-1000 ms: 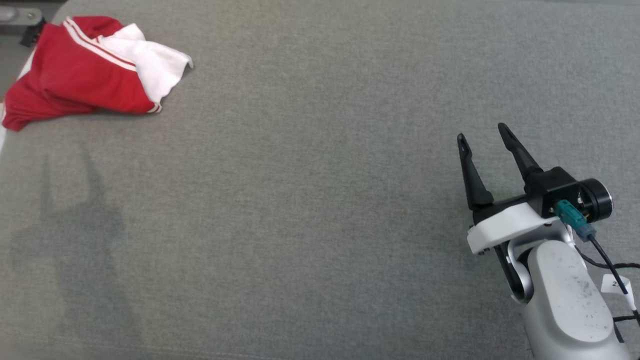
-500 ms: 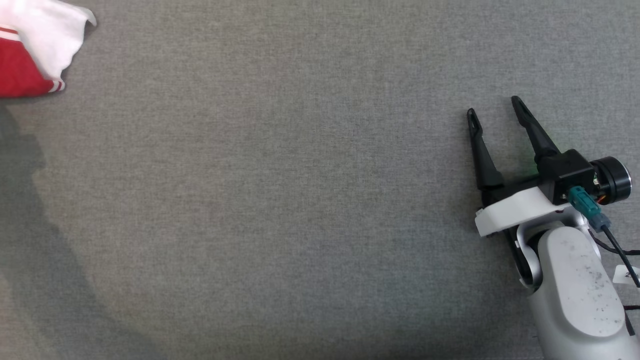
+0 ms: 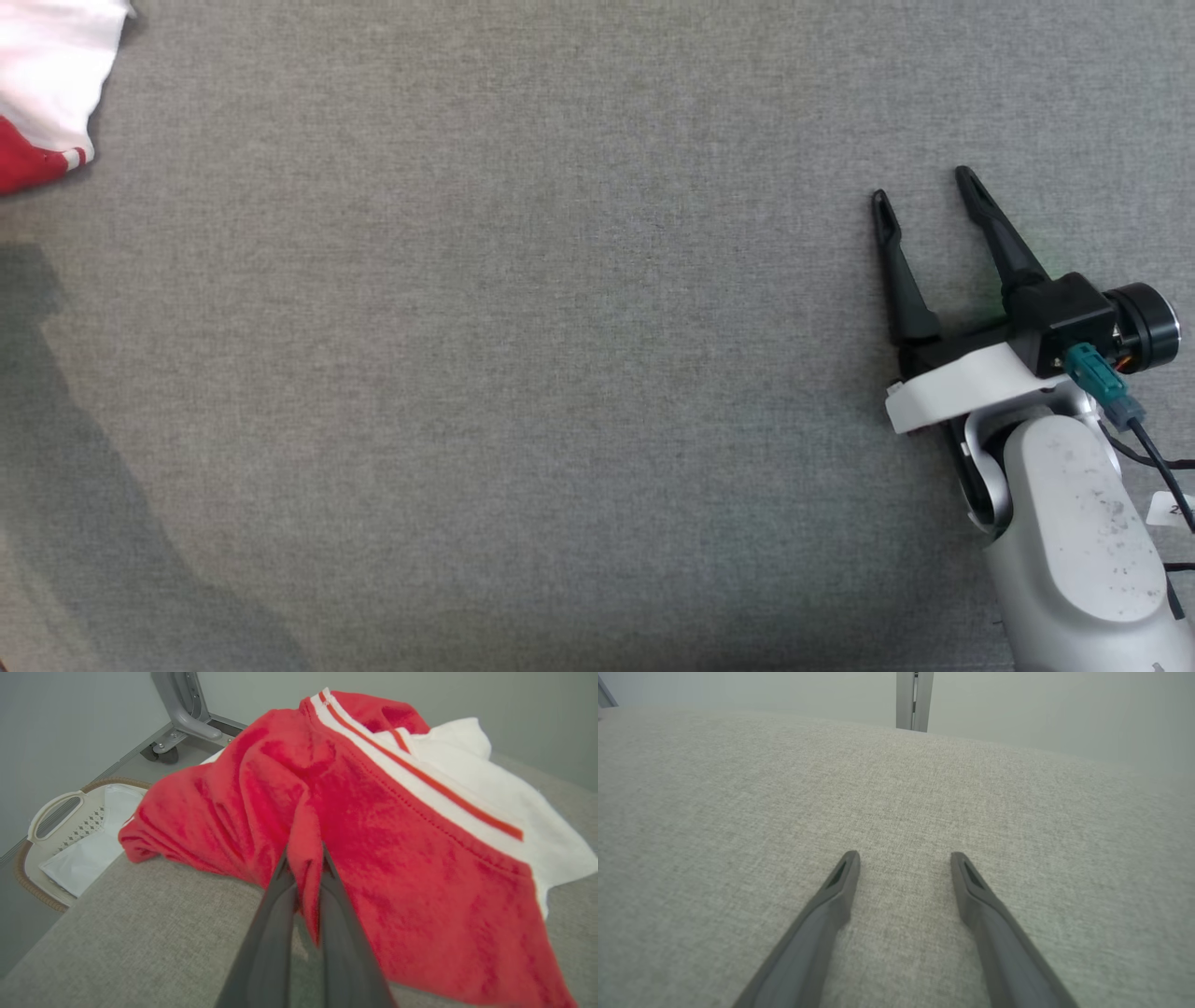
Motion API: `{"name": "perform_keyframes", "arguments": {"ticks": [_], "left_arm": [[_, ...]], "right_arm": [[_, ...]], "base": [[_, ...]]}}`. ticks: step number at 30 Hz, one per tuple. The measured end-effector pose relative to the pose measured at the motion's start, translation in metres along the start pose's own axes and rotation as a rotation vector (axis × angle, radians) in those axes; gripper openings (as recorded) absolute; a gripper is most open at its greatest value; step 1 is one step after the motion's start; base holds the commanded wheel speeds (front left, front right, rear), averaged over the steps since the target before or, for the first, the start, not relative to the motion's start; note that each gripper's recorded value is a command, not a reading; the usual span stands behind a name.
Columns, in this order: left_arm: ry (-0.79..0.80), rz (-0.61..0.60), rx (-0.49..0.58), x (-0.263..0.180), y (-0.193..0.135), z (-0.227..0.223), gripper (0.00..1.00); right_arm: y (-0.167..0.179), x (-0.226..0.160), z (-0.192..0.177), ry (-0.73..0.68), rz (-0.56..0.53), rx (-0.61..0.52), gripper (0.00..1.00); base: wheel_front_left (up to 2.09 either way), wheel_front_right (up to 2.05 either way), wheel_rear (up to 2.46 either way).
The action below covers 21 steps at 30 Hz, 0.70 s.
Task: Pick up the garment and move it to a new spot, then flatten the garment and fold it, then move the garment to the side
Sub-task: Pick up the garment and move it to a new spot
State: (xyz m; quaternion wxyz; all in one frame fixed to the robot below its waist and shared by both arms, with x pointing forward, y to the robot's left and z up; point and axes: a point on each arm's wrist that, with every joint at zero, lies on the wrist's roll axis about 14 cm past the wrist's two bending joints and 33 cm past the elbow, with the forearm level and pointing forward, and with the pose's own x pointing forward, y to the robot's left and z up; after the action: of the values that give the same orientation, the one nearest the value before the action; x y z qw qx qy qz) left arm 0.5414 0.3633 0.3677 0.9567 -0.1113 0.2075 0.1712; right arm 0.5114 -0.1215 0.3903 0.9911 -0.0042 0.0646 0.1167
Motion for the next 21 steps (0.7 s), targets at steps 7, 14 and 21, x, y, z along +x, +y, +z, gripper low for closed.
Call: {"name": "perform_keyframes", "arguments": {"ticks": [7, 14, 21], "left_arm": [[-0.149, -0.070, 0.052, -0.010, -0.020, 0.045, 0.00], [-0.338, -0.243, 0.156, -0.041, -0.078, 0.110, 0.00], [-0.441, -0.483, 0.280, -0.098, -0.164, 0.143, 0.00]], "right_arm": [[0.000, -0.007, 0.013, -0.023, -0.005, 0.014, 1.00], [-0.002, -0.028, 0.033, -0.051, -0.023, 0.043, 1.00], [-0.008, -0.060, 0.056, -0.089, -0.057, 0.073, 1.00]], "base": [[0.00, 0.00, 0.00], [0.00, 0.00, 0.00], [0.00, 0.00, 0.00]]}}
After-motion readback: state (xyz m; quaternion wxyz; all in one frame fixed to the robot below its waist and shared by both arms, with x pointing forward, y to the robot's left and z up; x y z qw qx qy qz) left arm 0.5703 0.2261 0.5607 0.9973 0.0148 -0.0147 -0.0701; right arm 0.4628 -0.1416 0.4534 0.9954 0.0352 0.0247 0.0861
